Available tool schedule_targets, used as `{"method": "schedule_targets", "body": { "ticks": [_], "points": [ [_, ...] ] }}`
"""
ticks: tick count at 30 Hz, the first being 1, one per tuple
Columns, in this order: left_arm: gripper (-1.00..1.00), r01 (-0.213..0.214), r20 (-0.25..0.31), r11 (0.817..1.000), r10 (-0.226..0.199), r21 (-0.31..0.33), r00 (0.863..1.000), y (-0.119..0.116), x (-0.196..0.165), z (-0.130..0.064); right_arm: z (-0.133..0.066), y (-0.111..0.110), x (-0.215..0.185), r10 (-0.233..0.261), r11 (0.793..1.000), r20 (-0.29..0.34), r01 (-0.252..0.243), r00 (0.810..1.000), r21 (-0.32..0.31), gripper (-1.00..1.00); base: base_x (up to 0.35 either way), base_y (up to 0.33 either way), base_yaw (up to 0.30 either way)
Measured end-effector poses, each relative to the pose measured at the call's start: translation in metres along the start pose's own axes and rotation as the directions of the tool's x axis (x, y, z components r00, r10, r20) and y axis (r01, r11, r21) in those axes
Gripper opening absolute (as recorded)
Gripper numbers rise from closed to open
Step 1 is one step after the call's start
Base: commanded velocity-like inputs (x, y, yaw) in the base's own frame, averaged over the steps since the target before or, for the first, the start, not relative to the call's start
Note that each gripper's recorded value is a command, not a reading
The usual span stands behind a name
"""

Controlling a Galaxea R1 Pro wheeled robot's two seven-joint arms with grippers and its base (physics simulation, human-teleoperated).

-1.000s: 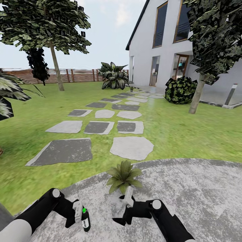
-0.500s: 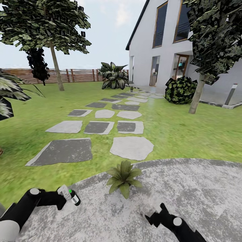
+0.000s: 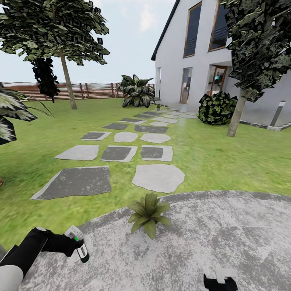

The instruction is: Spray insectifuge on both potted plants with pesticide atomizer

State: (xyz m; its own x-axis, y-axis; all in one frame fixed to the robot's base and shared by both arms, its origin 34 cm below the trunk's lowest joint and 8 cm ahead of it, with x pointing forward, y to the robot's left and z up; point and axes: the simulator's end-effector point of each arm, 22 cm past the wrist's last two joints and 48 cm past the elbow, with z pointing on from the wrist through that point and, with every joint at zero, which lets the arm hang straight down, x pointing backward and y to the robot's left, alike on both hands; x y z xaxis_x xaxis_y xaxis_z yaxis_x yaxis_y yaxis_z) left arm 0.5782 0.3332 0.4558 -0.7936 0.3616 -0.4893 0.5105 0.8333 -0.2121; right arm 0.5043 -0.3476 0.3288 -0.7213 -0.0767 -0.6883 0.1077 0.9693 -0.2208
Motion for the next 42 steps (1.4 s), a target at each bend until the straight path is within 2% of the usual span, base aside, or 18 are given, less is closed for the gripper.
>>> {"method": "schedule_targets", "body": {
  "ticks": [5, 9, 11, 13, 15, 17, 21, 29, 35, 42],
  "points": [
    [-1.00, 0.021, -0.021, 1.000, -0.021, -0.003, 1.000, 0.000, 0.002, 0.000, 0.000, 0.007, 0.001, 0.022, 0.999, -0.005, -0.022, 1.000, -0.035, 1.00, 0.000, 0.000, 0.000],
    [-1.00, 0.043, -0.083, 0.999, -0.044, -0.019, 0.996, 0.001, 0.010, -0.001, 0.000, 0.010, 0.000, 0.026, 0.998, -0.004, -0.026, 1.000, -0.060, 1.00, 0.000, 0.000, 0.000],
    [-1.00, 0.074, -0.136, 0.997, -0.077, -0.025, 0.988, -0.004, 0.015, 0.002, 0.002, -0.004, 0.000, 0.022, 0.999, -0.003, -0.022, 1.000, -0.046, 1.00, 0.000, 0.000, 0.000],
    [-1.00, 0.083, -0.159, 0.996, -0.087, -0.030, 0.984, -0.009, 0.013, 0.003, 0.004, -0.021, 0.001, 0.023, 0.999, -0.003, -0.023, 1.000, -0.024, 1.00, 0.000, 0.000, 0.000],
    [-1.00, 0.064, -0.165, 0.997, -0.070, -0.039, 0.984, -0.013, 0.002, 0.002, 0.005, -0.041, 0.002, 0.047, 0.999, -0.007, -0.047, 0.999, 0.009, 1.00, 0.000, 0.000, 0.000],
    [-1.00, 0.047, -0.169, 0.998, -0.054, -0.042, 0.984, -0.023, -0.012, 0.004, 0.006, -0.053, 0.004, 0.108, 0.993, -0.011, -0.107, 0.994, 0.039, 1.00, 0.000, 0.000, 0.000],
    [-1.00, 0.042, -0.197, 0.998, -0.049, -0.038, 0.979, -0.040, -0.020, 0.009, 0.005, -0.055, 0.006, 0.153, 0.987, -0.015, -0.151, 0.988, 0.055, 1.00, 0.057, 0.000, 0.000],
    [-1.00, 0.036, -0.221, 0.999, -0.042, -0.033, 0.974, -0.046, -0.017, 0.012, 0.004, -0.051, 0.010, 0.161, 0.986, -0.023, -0.160, 0.987, 0.053, 1.00, 0.298, 0.000, 0.000],
    [-1.00, -0.005, -0.258, 1.000, -0.001, -0.021, 0.966, -0.054, -0.012, 0.017, 0.004, -0.049, 0.011, 0.160, 0.986, -0.027, -0.159, 0.987, 0.050, 1.00, 0.334, 0.000, 0.000],
    [-1.00, -0.014, -0.268, 1.000, 0.008, -0.018, 0.963, -0.057, -0.009, 0.018, 0.003, -0.049, 0.012, 0.159, 0.986, -0.028, -0.158, 0.987, 0.049, 1.00, 0.334, -0.002, 0.000]
  ]
}}
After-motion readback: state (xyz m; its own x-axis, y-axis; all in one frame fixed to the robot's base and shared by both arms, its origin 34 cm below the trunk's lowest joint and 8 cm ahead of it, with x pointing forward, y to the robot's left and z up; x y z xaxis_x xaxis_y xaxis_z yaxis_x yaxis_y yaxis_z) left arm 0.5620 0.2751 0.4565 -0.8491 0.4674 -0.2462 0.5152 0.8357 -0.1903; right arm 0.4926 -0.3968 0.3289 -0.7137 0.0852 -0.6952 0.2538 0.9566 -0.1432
